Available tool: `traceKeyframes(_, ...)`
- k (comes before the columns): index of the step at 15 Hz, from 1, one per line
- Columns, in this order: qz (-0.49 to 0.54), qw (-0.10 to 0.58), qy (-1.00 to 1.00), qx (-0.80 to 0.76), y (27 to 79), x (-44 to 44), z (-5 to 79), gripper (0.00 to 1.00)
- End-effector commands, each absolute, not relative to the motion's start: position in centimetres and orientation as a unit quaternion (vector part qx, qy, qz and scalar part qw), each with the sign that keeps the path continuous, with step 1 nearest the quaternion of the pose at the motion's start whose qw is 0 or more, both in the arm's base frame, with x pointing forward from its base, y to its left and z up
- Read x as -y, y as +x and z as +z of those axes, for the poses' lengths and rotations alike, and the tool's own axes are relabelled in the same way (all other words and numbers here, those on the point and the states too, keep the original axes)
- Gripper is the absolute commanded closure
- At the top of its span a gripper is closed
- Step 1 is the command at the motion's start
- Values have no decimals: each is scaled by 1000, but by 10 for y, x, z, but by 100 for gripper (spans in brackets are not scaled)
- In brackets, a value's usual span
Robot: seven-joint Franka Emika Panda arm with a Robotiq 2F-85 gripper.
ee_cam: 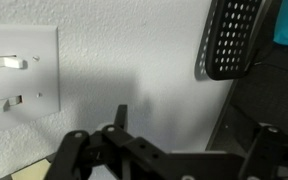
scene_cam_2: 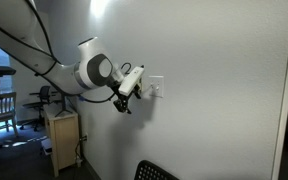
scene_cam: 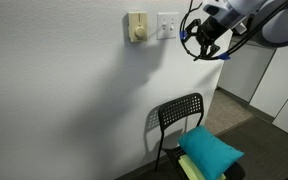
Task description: Turn the right light switch on and off, then turn the left switch off
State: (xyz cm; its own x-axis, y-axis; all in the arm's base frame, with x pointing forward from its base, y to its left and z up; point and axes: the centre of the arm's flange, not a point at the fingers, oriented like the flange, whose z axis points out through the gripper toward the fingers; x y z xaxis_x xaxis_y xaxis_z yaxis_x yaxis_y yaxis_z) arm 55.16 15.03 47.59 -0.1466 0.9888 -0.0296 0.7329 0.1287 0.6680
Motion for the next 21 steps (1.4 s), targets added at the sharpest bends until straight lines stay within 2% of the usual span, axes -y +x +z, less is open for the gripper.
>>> traceKeyframes(1, 280, 214, 594, -723, 541, -105, 489, 0)
traceKeyframes(10, 217, 218, 623, -719, 575, -75, 510, 0)
traceKeyframes(15, 216, 196, 618, -730, 599, -93, 526, 0)
traceKeyframes(21, 205, 203, 611, -738, 637, -120, 514, 0)
